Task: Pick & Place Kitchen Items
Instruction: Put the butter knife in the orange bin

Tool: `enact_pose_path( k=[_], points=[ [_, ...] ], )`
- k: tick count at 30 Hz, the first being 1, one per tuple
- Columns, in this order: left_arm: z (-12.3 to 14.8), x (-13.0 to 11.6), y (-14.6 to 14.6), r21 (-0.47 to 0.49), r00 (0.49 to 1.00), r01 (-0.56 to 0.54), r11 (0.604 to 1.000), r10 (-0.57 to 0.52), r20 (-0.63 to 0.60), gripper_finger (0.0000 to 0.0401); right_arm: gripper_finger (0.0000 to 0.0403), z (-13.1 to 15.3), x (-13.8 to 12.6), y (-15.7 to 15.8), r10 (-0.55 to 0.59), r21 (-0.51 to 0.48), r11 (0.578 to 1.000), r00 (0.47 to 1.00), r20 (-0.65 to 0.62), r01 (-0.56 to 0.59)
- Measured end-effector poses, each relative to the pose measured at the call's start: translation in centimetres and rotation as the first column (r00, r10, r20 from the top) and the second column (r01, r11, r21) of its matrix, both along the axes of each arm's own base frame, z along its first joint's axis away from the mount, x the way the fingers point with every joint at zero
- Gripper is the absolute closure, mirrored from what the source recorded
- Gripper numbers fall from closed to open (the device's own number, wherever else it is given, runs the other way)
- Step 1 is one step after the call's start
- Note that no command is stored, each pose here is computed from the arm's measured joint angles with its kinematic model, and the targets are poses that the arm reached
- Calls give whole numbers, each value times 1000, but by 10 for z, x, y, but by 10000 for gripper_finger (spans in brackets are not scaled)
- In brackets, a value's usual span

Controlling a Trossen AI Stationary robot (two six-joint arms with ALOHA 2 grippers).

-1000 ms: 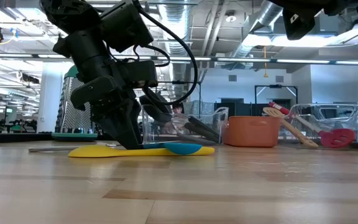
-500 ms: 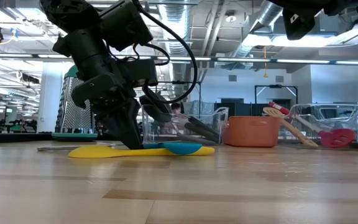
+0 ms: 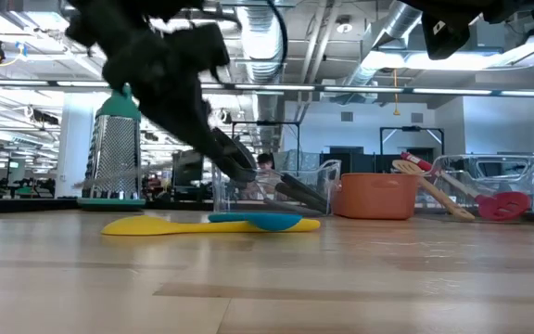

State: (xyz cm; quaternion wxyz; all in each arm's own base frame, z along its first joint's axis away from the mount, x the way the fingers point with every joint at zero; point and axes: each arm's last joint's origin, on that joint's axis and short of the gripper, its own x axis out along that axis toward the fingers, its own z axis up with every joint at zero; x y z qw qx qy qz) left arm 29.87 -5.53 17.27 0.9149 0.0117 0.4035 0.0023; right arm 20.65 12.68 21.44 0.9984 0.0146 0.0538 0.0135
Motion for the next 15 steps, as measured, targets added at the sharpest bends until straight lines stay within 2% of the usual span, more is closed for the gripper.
enact_pose_path(
  k=[4,8,15],
  points=[
    [31,-8,5,97,992,-19,995,7,126,368,403,0,0,0,0,-4,1000,1000,1,0],
    [63,-13,12,185,957,-50,982,-6,289,367,403,3,-2,0,6,-2,1000,1000,15,-6],
    [111,-10,36,276,814,-106,955,-76,576,368,403,16,-15,9,77,-52,996,994,74,-73]
  ],
)
